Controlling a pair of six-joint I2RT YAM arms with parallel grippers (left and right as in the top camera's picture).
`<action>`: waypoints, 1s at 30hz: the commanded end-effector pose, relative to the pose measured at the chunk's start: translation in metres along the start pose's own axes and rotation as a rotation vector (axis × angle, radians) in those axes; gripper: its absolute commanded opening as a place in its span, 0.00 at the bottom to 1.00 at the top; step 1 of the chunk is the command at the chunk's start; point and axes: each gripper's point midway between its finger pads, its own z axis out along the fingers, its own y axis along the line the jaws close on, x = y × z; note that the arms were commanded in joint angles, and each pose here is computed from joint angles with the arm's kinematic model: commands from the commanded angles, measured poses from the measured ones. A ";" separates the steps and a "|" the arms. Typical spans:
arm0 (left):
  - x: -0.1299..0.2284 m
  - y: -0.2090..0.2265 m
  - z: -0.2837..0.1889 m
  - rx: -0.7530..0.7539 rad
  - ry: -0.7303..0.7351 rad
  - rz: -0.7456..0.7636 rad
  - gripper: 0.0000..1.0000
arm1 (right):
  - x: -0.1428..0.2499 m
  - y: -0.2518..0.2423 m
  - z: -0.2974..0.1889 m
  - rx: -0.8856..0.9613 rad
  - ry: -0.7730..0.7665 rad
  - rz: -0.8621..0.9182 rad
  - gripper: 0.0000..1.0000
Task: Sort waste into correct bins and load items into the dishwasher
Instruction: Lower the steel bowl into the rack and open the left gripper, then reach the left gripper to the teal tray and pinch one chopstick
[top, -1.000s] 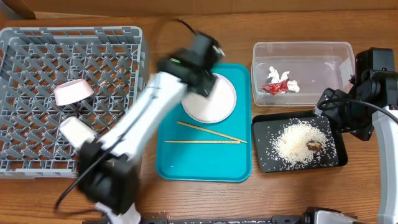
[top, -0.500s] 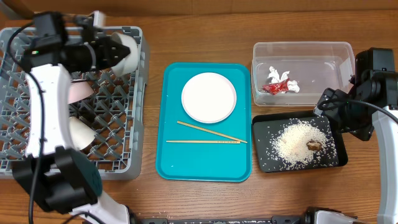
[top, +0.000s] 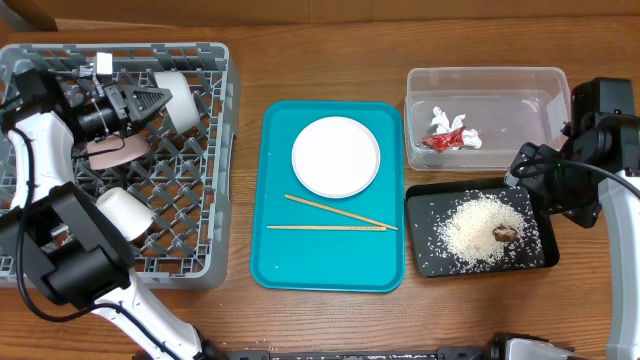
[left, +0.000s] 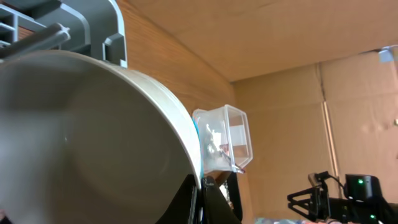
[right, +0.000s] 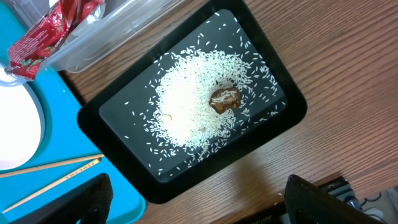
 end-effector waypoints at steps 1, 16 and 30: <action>-0.006 0.020 -0.024 -0.020 -0.050 -0.018 0.04 | -0.002 0.000 -0.002 0.003 -0.014 -0.001 0.90; 0.007 -0.041 -0.099 -0.360 -0.150 0.065 0.99 | 0.001 -0.002 -0.002 0.008 -0.004 -0.002 0.91; 0.186 -0.092 0.037 -0.869 0.249 -0.330 1.00 | 0.003 -0.002 -0.002 0.012 0.004 -0.002 0.98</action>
